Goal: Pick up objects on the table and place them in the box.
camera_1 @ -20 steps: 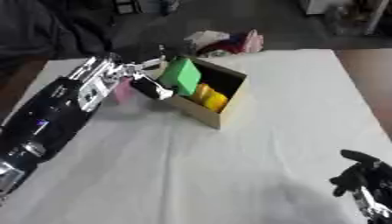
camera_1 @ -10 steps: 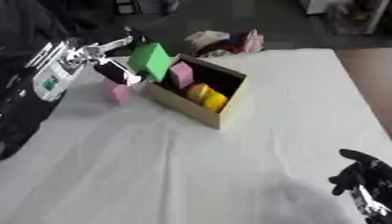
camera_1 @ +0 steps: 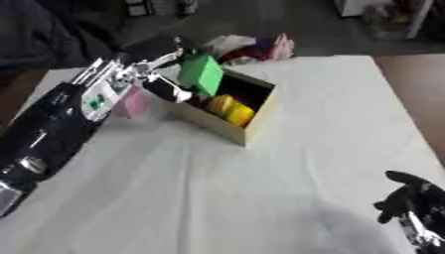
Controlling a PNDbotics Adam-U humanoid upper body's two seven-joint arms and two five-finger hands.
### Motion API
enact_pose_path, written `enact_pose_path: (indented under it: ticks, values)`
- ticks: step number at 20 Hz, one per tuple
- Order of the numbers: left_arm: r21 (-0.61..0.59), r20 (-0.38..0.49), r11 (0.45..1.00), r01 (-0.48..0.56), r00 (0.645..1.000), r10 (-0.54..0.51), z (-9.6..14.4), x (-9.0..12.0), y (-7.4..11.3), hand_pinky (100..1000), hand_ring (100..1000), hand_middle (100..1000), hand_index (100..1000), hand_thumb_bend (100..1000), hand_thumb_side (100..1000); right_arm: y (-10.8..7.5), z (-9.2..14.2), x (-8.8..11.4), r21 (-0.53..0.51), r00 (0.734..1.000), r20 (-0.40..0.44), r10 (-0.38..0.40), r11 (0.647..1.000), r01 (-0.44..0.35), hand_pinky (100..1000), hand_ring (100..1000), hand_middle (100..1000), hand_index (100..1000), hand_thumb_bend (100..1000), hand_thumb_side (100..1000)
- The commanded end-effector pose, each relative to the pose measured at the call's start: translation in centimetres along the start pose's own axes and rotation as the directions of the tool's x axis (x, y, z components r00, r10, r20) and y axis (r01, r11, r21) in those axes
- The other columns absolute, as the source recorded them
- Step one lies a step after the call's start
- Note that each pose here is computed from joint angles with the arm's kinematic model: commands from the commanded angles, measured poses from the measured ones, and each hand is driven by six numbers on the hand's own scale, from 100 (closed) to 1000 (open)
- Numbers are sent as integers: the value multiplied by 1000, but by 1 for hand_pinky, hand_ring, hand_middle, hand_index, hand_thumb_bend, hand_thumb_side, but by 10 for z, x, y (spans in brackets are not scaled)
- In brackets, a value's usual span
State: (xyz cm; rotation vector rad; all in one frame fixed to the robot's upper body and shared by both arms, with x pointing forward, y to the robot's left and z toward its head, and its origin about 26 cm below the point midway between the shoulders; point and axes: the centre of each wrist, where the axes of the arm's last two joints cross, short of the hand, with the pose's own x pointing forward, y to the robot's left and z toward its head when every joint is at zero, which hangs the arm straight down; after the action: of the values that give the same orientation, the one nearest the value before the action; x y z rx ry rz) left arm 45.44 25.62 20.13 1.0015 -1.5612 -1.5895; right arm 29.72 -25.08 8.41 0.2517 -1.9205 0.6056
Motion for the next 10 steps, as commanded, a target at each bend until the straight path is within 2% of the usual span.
enact_pose_path:
  ticks: [1,4,5,6,7,8,9,10]
  values:
    - [15,-21,998,57,998,-57,-4,-2,1,760,720,735,853,333,303,0,-5,5,11,1000,23,7,1000,-7,689,468,490,839,100,431]
    - [-27,-25,997,78,997,-78,-5,-3,-9,816,799,826,904,370,316,-1,-5,6,11,1000,24,7,1000,-7,689,467,490,839,100,430]
    - [-37,-21,996,80,997,-80,-5,-4,-9,839,831,863,924,352,511,-1,-5,6,9,1000,24,8,1000,-8,689,467,490,839,100,429]
    - [-41,-15,996,82,996,-83,-4,-4,-8,852,850,887,937,382,606,-1,-5,6,8,1000,24,9,1000,-9,689,467,490,839,100,429]
    - [-37,-6,995,90,996,-91,-2,-4,-5,859,862,903,944,411,677,-1,-4,6,6,1000,24,10,1000,-10,689,467,490,839,100,429]
    - [-31,2,995,99,995,-99,-1,-5,-1,859,864,906,946,415,691,-2,-4,6,5,1000,23,11,1000,-11,689,467,490,839,100,430]
    - [-26,11,994,107,994,-107,1,-5,3,869,881,923,956,435,771,-2,-4,5,3,1000,21,12,1000,-12,689,467,490,839,100,429]
    - [-20,22,993,113,993,-113,4,-6,8,874,888,929,960,439,785,-2,-4,5,2,1000,21,13,1000,-13,689,467,490,839,100,429]
